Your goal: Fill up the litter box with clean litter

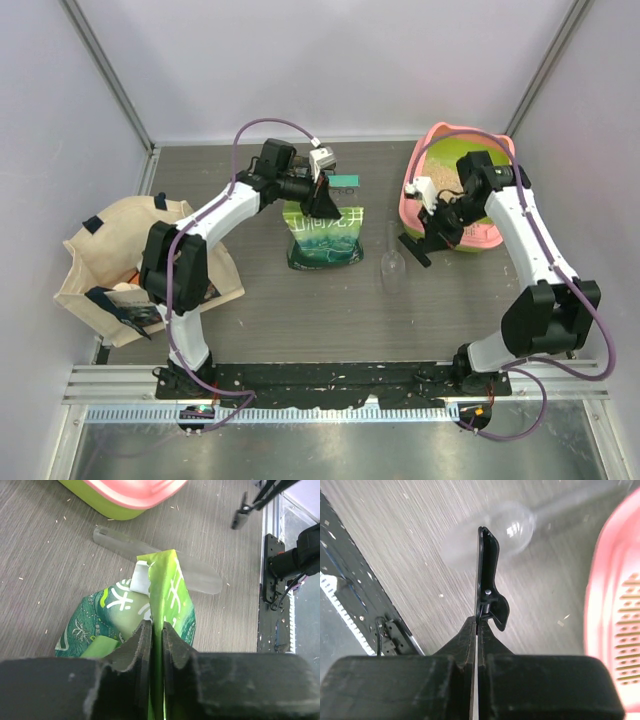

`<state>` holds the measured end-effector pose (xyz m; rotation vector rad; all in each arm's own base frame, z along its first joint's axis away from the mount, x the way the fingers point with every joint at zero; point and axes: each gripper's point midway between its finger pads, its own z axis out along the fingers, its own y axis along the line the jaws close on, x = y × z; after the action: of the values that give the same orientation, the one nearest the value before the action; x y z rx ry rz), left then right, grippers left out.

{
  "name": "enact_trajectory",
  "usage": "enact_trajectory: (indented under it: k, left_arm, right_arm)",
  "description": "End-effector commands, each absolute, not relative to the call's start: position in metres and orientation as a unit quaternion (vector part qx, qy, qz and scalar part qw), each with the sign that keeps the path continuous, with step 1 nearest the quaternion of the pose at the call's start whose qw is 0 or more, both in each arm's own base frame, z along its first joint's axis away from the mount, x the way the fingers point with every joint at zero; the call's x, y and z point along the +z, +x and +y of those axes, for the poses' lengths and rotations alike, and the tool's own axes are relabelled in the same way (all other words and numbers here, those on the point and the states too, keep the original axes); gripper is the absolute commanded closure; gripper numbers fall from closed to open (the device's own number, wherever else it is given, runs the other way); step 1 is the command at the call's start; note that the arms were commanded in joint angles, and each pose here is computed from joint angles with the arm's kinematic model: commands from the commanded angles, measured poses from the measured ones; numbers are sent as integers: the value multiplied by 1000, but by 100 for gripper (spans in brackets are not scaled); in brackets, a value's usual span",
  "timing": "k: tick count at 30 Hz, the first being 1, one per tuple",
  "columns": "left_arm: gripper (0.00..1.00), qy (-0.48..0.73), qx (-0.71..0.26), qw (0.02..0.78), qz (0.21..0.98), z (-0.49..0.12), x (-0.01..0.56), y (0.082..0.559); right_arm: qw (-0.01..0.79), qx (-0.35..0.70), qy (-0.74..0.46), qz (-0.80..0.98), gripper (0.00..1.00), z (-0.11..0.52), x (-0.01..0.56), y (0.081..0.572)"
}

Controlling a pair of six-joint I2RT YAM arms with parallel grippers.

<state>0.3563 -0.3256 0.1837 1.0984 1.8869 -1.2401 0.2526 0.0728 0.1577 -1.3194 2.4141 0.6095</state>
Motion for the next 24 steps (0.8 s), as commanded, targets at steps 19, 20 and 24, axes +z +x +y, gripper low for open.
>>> enact_trajectory:
  k: [19,20,24]
  left_arm:
    - [36,499,-432,488,571,-333,322,363]
    - [36,507,-432,489,563,-334,325,358]
    - [35,559,-427,461,542,-341,312,328]
  right_arm:
    - [301,232,-557,738,99,153,256,288]
    - [308,228,-567,729,99,158,259,286]
    - [333,197,-592,707,98,170,265,297]
